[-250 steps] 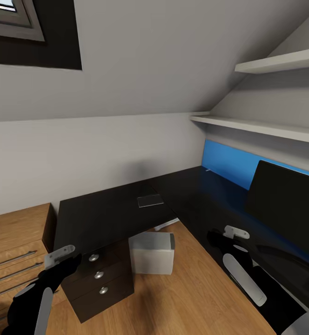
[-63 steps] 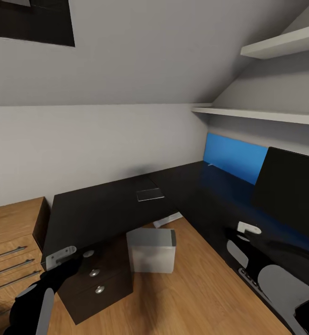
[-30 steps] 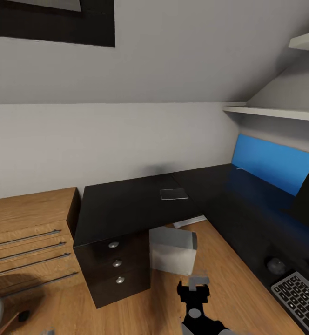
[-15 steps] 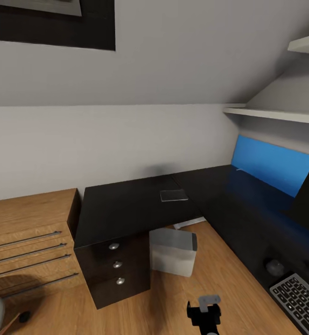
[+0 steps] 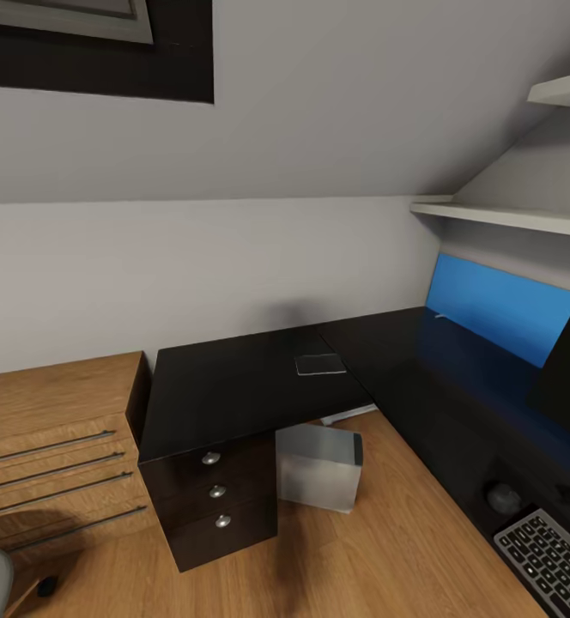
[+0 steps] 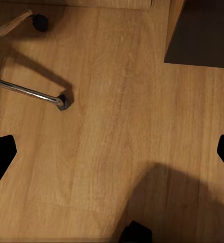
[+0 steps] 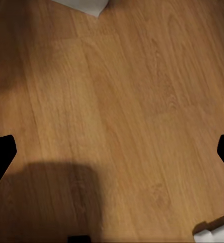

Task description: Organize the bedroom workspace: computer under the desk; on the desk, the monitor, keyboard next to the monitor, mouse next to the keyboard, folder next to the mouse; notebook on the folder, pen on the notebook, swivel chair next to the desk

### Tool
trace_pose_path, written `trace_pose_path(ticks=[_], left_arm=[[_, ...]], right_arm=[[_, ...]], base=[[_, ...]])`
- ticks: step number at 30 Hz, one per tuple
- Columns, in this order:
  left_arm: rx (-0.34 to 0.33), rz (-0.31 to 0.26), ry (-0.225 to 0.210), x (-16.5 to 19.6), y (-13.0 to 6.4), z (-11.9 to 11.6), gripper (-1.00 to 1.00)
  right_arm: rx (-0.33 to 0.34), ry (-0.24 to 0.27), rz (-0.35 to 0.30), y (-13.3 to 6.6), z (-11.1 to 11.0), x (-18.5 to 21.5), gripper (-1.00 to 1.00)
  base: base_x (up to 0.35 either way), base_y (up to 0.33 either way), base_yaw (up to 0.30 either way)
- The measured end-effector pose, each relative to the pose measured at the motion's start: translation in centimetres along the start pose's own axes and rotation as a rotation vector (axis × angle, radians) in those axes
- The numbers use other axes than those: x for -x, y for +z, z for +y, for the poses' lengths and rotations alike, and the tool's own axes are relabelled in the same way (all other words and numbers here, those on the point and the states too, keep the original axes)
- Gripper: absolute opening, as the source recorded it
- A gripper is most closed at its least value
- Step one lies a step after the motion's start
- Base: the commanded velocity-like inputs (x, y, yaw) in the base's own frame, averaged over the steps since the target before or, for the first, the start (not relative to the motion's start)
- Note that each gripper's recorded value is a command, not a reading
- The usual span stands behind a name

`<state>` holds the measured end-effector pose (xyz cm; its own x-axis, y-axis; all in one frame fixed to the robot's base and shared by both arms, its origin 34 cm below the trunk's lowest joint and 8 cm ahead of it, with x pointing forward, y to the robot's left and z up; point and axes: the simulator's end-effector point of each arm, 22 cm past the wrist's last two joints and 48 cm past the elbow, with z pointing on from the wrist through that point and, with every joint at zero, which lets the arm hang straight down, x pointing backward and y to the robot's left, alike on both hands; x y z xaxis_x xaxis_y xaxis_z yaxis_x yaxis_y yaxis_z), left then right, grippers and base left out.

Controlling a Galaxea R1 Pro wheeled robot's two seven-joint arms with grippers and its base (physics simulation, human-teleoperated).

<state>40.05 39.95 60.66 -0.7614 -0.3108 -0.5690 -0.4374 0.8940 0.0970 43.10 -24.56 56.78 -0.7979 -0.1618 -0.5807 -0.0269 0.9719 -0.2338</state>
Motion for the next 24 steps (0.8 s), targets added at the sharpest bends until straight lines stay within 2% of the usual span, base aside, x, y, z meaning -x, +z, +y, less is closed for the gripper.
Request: trace_pose_path(ticks=[14, 19, 24], left_arm=[[0.002, 0.0, 0.001, 0.9, -1.6, 0.4, 1.0], [-0.003, 0.032, 0.005, -0.3, -2.2, 0.2, 1.0], [-0.007, 0.022, 0.009, -0.2, -2.7, 0.1, 1.0]], right_arm=[[0.0, -0.001, 0.002, -1.6, -0.5, 0.8, 1.0], [0.0, -0.001, 0.002, -2.2, -0.6, 1.1, 1.0], [0.0, -0.001, 0.002, -2.7, -0.7, 1.4, 1.0]], base=[[0.0, 0.0, 0.0], [0.0, 0.0, 0.0], [0.0, 0.0, 0.0]])
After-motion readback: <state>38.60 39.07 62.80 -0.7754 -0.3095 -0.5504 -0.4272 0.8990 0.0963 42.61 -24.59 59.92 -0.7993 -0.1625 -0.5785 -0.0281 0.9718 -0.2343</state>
